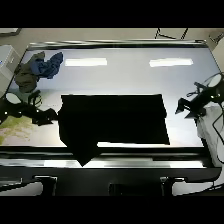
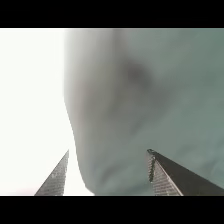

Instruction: Fold the clothes and pants, and hang the long-sleeved shirts on hangers.

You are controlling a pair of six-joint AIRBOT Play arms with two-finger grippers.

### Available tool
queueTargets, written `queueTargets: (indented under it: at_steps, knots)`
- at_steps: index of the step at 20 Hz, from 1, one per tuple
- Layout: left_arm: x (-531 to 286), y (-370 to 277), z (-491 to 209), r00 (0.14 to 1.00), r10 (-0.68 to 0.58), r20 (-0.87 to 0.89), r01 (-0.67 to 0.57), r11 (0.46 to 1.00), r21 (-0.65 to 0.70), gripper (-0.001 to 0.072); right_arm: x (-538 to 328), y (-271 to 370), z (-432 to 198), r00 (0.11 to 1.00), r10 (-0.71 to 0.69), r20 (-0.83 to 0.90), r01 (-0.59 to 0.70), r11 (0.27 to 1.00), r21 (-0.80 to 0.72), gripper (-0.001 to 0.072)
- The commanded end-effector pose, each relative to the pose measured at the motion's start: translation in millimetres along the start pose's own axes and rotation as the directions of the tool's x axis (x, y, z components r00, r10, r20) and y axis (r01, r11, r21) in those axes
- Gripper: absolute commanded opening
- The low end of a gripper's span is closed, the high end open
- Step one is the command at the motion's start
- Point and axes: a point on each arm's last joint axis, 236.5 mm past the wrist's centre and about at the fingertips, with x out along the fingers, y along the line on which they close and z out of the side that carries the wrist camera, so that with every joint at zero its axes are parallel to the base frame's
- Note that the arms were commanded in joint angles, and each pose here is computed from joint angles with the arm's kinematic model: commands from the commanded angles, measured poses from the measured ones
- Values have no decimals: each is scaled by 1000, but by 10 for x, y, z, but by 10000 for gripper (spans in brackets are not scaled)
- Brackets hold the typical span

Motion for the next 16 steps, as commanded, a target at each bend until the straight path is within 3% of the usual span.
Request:
queueTargets:
  at_steps: [1,5,7,10,13,16]
  knots:
    - [283,57,-835,987,-60,-151,58,998,-14,506,160,-228,-497,992,22,-121,-17,999,37,577]
    - [518,-184,-1285,966,-198,-165,196,980,-25,505,311,-110,-667,985,81,-152,-76,996,39,576]
    - [578,-201,-1317,965,-207,-164,203,978,-40,504,311,-45,-626,985,109,-135,-104,994,41,575]
    - [656,-319,-1159,970,-225,-95,222,974,-40,438,310,51,-527,984,150,-93,-146,988,44,574]
    - [710,-477,-1007,970,-241,-32,240,970,-46,437,309,65,-515,984,155,-88,-152,987,42,574]
    - [752,-532,-1047,972,-229,-47,228,973,-39,230,313,59,-485,985,153,-76,-150,988,37,574]
